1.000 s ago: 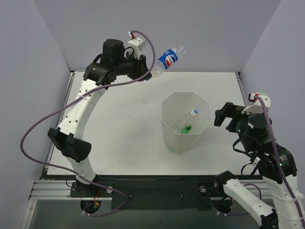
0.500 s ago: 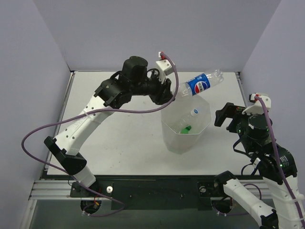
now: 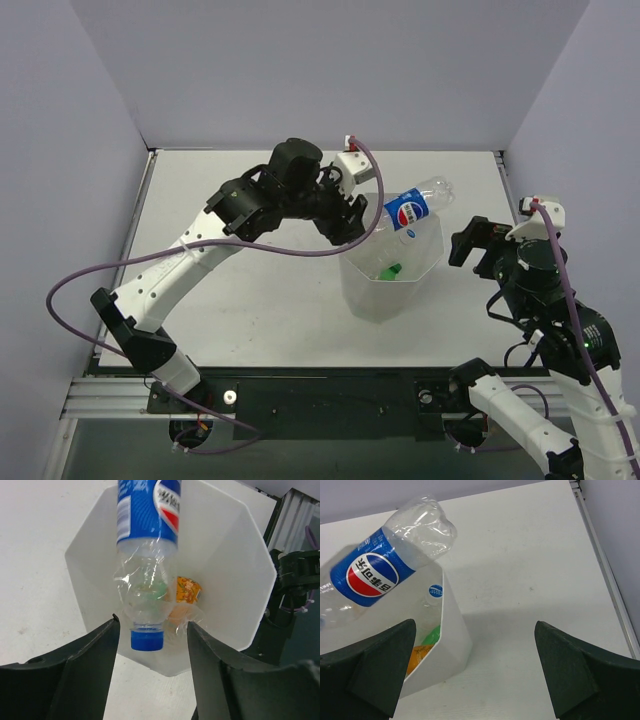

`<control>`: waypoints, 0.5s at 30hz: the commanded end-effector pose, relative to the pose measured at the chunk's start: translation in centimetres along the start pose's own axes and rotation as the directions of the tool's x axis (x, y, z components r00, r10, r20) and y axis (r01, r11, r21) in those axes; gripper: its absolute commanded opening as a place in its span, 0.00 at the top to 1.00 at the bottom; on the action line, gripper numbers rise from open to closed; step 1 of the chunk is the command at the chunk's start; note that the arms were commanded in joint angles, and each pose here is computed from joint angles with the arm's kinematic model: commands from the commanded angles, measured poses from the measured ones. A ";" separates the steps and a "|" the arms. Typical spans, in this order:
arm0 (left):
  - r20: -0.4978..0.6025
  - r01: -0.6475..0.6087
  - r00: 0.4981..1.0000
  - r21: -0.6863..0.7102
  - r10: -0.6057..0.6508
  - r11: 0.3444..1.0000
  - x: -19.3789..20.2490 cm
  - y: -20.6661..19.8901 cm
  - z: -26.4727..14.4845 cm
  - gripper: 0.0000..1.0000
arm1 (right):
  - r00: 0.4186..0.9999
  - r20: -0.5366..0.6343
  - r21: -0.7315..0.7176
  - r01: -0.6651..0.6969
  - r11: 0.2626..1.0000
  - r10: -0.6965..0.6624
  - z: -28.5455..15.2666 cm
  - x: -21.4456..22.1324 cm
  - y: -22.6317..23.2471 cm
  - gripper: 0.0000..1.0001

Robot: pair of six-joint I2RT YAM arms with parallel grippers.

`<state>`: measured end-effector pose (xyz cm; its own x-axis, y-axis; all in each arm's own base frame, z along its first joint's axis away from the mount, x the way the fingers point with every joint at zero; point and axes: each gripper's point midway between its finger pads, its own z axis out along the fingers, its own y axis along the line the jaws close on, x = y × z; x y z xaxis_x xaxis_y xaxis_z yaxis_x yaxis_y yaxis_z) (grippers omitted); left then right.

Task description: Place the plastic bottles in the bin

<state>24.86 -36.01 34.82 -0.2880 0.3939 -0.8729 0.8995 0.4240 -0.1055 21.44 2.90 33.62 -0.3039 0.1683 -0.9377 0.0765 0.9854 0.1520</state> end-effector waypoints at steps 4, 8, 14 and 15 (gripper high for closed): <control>0.104 -0.076 0.992 0.008 0.075 0.997 -3.7 -2.3 -2.3 0.18 | 0.998 0.049 0.046 -0.033 0.998 0.031 -0.4 -0.7 -1.0 0.00; 0.210 -0.061 0.976 -0.004 0.060 0.998 -6.3 -2.7 -4.2 0.13 | 0.999 0.046 0.051 -0.030 0.998 0.028 -0.2 -0.6 -1.1 0.00; 0.405 0.049 0.914 -0.148 0.015 0.988 -9.9 -0.7 -8.3 0.08 | 0.998 0.030 0.057 -0.057 0.997 0.055 0.3 -0.4 -0.7 0.00; 0.452 0.106 0.892 -0.230 0.010 0.967 -10.1 1.0 -9.3 0.06 | 0.997 0.027 0.074 -0.071 0.995 0.069 0.5 -0.3 -0.9 0.00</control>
<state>23.56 -36.07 40.15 -0.2149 0.2675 -0.9393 0.8893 0.4512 -0.0749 21.04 2.23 33.90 -0.2788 0.1886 -0.9416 0.1059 0.9806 0.1651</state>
